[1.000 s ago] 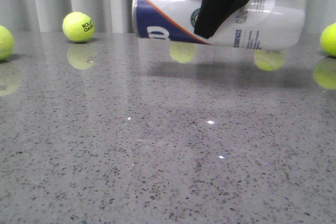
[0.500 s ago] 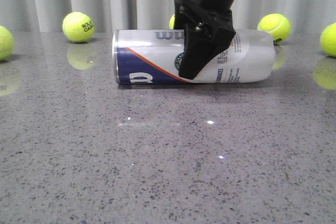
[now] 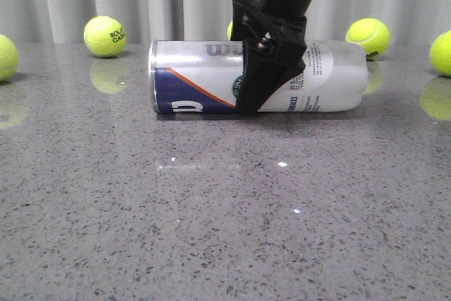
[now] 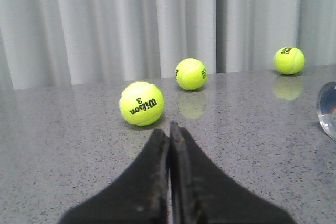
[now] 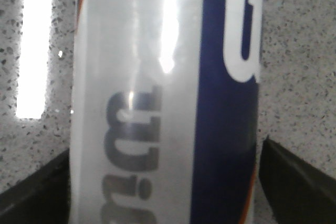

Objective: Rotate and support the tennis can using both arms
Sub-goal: 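Carry the can toward the middle and lower it flat onto the table, then open the right gripper and withdraw it from the can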

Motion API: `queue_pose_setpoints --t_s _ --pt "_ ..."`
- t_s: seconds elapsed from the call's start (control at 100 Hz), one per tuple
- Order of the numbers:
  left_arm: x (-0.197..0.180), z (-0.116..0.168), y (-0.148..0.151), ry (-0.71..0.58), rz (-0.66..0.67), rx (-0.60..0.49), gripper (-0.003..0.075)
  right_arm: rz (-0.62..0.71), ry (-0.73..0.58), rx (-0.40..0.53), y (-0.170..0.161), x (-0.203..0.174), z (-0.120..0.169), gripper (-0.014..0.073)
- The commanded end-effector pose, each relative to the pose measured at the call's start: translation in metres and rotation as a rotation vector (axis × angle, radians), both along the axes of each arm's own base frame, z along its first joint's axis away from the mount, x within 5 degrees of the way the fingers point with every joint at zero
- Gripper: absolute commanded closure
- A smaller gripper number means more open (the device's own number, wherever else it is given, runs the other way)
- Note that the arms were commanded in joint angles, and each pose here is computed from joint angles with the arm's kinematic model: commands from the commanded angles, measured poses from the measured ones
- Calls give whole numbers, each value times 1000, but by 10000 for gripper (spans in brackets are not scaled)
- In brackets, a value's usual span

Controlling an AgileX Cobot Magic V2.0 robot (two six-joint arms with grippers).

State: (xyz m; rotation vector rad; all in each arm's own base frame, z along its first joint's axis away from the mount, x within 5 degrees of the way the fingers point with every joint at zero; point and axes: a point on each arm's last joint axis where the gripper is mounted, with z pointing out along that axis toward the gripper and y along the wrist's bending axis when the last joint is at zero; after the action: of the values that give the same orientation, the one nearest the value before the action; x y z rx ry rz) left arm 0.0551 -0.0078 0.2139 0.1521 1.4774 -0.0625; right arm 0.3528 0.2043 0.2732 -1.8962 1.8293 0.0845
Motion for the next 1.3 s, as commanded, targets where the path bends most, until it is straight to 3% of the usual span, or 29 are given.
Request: queue_pose_setpoints --t_s 0.0,0.84,1.06,1.29 --pt "-2 -7 0 -67 -8 -19 741 -18 -86 67 -1 -3 30 -53" --pt "-2 -7 0 -67 -8 -19 741 -55 -142 132 -14 -28 77 -53" --pt "-2 -7 0 -67 -8 -19 741 -304 -66 279 -22 -39 100 -53" --pt "-2 -7 0 -67 -8 -19 741 -526 -40 355 -40 -43 116 -53"
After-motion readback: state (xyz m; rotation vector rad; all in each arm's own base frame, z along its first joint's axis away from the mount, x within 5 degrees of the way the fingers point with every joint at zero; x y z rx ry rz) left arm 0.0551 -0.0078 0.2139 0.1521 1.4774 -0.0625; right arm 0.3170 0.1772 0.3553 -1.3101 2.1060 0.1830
